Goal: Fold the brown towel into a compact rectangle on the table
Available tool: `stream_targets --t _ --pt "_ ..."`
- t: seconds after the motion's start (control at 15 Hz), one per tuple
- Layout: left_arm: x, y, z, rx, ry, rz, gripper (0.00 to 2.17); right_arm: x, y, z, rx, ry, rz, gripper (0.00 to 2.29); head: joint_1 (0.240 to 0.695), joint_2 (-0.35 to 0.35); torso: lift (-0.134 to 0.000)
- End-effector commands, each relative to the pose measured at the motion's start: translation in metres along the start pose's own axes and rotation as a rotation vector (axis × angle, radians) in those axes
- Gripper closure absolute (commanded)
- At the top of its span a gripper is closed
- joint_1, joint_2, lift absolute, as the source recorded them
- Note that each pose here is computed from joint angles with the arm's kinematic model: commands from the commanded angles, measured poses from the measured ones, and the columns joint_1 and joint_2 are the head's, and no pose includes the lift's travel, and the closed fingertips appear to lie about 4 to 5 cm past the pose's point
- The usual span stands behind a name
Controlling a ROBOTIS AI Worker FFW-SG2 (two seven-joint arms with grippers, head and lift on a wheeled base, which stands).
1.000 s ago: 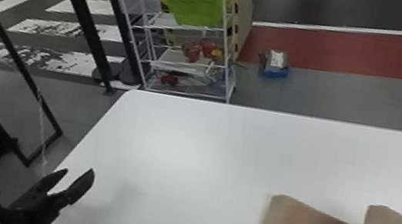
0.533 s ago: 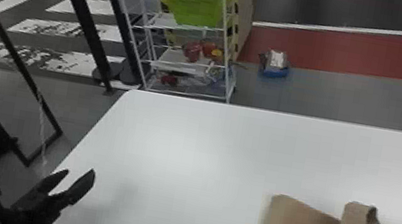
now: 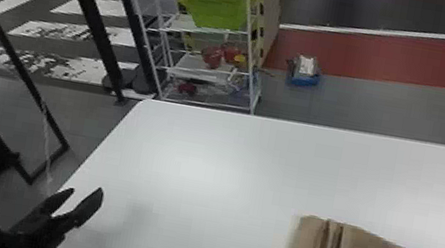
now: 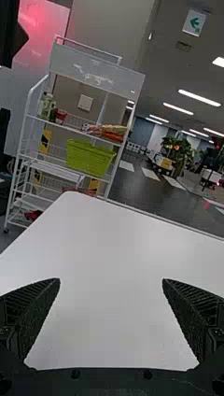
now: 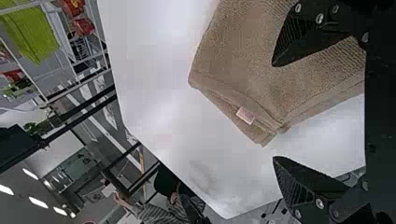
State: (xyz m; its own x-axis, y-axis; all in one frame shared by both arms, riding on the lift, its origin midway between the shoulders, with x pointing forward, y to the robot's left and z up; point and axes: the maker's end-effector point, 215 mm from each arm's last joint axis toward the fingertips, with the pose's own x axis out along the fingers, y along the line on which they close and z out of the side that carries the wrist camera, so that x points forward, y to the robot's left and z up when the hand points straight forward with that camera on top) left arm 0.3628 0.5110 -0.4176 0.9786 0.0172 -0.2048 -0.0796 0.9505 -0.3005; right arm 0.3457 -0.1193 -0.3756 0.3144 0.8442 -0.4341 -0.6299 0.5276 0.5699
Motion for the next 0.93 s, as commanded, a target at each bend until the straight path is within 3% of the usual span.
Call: stream_targets --t 0.0,0.13,0.2,0.33,0.47,0.53,0.6,0.67,0.87 --pt "0.0 -0.002 0.0 -0.003 -0.002 -0.005 0.08 -0.006 0.011 0.0 0.003 -0.017 0.025 0.05 0.695 0.35 -0.123" --pt "0.0 -0.003 0.003 0.0 -0.006 -0.008 0.08 -0.009 0.034 0.001 -0.032 -0.011 0.078 0.21 0.695 0.35 -0.123" --pt "0.0 -0.002 0.002 -0.001 -0.005 -0.008 0.08 -0.011 0.05 -0.007 -0.043 0.011 0.133 0.43 0.695 0.35 -0.123" --pt "0.0 -0.002 0.002 -0.001 -0.006 -0.007 0.08 -0.01 0.052 -0.018 -0.121 0.048 0.116 1.07 0.695 0.35 -0.123" --pt "0.0 -0.002 0.003 0.0 -0.006 -0.007 0.08 -0.015 0.045 -0.029 -0.164 0.084 0.081 1.89 0.695 0.35 -0.123" --pt "0.0 -0.003 0.002 0.001 -0.005 -0.008 0.08 -0.018 0.037 -0.038 -0.19 0.131 0.038 2.07 0.695 0.35 -0.123" --pt "0.002 -0.004 0.002 0.0 -0.005 -0.01 0.08 -0.021 0.031 -0.041 -0.211 0.149 0.011 2.07 0.695 0.35 -0.123" --pt "0.002 -0.005 0.001 0.001 -0.002 -0.012 0.08 -0.023 0.027 -0.047 -0.221 0.175 -0.003 2.26 0.695 0.35 -0.123" --pt "0.005 -0.009 0.001 0.003 0.0 -0.018 0.08 -0.024 0.019 -0.059 -0.25 0.236 -0.044 2.26 0.695 0.35 -0.123"
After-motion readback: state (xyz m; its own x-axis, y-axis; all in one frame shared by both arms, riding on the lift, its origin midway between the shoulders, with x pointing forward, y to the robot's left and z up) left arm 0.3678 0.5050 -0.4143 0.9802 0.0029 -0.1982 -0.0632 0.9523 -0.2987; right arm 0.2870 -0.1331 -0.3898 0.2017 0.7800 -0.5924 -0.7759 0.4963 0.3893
